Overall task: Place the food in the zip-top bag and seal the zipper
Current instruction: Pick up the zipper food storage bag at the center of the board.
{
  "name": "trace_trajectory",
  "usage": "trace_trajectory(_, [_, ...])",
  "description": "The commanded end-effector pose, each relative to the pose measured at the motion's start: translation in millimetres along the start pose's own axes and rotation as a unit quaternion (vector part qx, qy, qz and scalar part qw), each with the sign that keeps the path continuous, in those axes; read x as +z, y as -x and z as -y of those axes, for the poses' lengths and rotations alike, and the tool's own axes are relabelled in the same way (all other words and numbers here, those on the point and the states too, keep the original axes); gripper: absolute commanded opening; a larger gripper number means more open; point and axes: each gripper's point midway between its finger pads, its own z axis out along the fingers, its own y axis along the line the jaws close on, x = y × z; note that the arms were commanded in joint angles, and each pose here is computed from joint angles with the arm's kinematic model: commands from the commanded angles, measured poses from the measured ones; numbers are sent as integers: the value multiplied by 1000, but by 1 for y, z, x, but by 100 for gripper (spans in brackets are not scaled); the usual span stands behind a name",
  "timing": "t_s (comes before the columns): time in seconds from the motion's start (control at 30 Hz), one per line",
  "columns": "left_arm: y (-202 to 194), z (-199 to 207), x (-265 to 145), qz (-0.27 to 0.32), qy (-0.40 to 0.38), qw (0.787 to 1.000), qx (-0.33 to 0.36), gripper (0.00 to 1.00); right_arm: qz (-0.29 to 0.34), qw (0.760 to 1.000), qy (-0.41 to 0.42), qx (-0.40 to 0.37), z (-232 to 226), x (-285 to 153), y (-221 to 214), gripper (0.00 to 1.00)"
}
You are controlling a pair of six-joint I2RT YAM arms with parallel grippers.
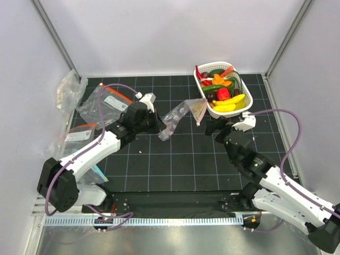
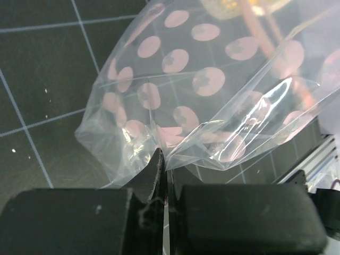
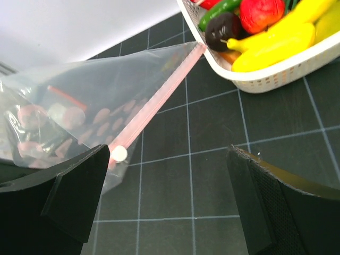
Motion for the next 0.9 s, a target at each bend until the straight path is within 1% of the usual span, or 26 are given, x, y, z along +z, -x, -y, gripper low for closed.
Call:
trace_trajectory(0.0, [5, 2, 4, -2, 2, 1000, 8, 3, 24, 995, -32, 94, 0, 7, 9, 100])
trace_trajectory(0.03, [4, 2, 6, -5, 3, 1000, 9, 3, 28, 991, -39, 128, 1, 9, 6, 100])
trace_trajectory(0.1, [2, 1, 9, -10, 3, 1000, 9, 3, 29, 985, -52, 160, 7, 14, -7, 100])
trace_trajectory(0.17, [0, 1, 11, -14, 2, 1000, 8, 3, 37, 979, -38, 199, 5, 17, -10, 100])
trace_trajectory(0.3, [-4, 4, 14, -26, -7, 1000, 4, 3, 39, 972, -14, 230, 0, 18, -11, 100])
trace_trajectory(0.47, [-8, 6, 17, -36, -13, 999, 4, 3, 42, 961, 0, 273, 13, 29, -9, 100])
trace_trajectory(0.5, [-9, 7, 17, -37, -14, 999, 4, 3, 12, 955, 27, 296, 5, 29, -15, 100])
trace_trajectory(0.53, [-9, 7, 18, -39, -13, 999, 4, 3, 21, 949, 16, 313, 20, 38, -8, 100])
trace_trajectory(0.57, [-10, 7, 19, -41, -14, 999, 3, 3, 18, 944, 26, 329, 22, 43, -9, 100])
trace_trajectory(0.6, [-10, 8, 19, -43, -16, 999, 3, 3, -10, 935, 49, 351, 16, 44, -14, 100])
trace_trajectory(0.67, [-12, 7, 20, -45, -13, 999, 4, 3, -11, 927, 58, 371, 23, 54, -12, 100])
trace_trajectory(0.7, [-12, 7, 21, -46, -12, 999, 5, 3, -30, 923, 76, 375, 16, 54, -16, 99])
trace_trajectory(0.83, [-13, 8, 20, -49, -10, 999, 8, 3, -37, 920, 101, 376, 7, 63, -16, 99])
trace_trajectory(0.87, [-14, 8, 21, -49, -10, 999, 8, 3, -48, 919, 112, 374, 1, 63, -18, 100])
